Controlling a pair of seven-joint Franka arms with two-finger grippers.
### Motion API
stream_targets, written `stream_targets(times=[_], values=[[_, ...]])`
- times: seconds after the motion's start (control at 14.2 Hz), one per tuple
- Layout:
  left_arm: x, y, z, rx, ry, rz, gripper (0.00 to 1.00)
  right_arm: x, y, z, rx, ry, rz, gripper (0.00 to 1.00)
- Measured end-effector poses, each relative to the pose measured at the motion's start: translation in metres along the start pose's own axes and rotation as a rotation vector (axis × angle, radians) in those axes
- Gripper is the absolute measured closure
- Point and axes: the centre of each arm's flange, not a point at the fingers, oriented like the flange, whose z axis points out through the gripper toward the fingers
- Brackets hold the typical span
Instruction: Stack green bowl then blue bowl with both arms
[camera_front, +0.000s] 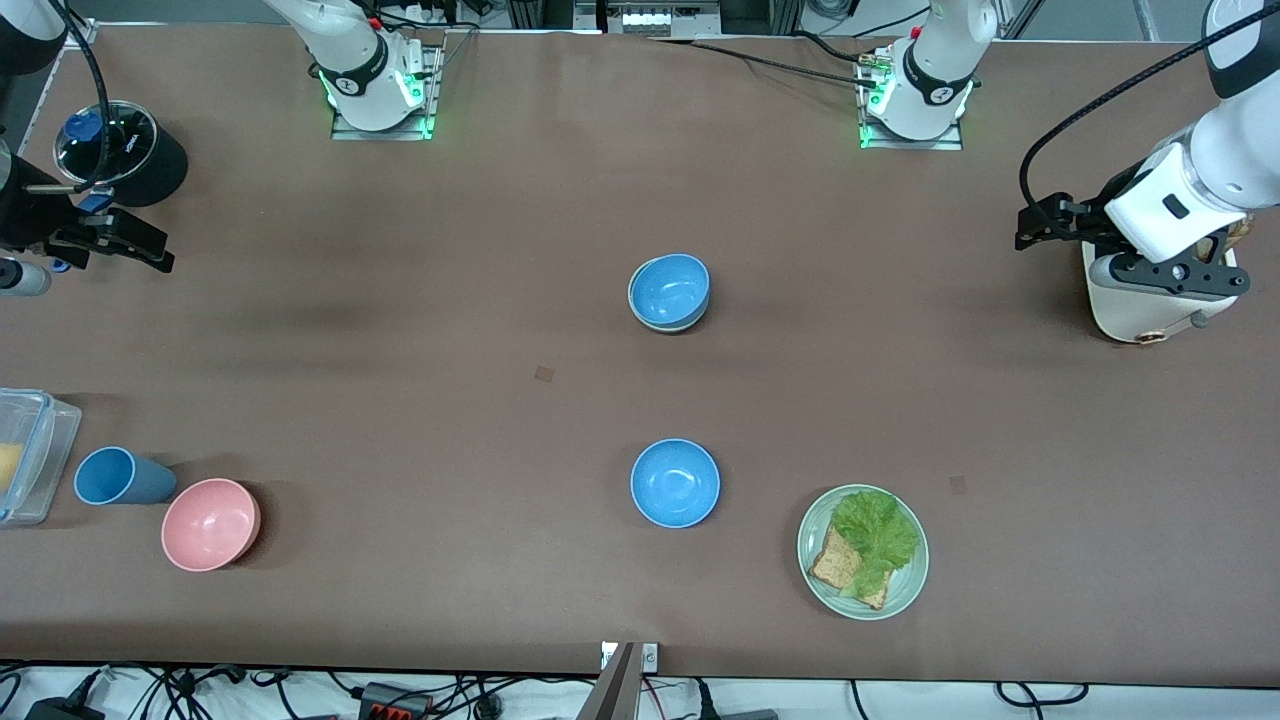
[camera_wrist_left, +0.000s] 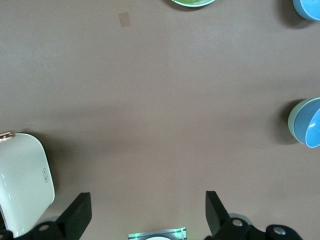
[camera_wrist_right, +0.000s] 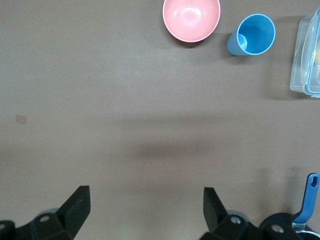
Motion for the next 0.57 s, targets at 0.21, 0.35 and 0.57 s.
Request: stream_targets(times=[0.21,0.35,0.57], values=[[-0.0001,-0.0005,0.0001,0.000,-0.001,0.002,0.00,-0.0002,0.0000,0.0005,0.000,-0.002,0.000,0.00],[0.0017,-0.0026,-0.0020,0.000,0.019,-0.008,0.00,-0.0007,0.0000,0.0009,0.000,-0.003,0.000,0.00],[0.0035,-0.0064,-0.0040,0.003,0.039,-0.027,0.00,-0.0011,0.0000,-0.0002,0.000,0.000,0.000,0.00]])
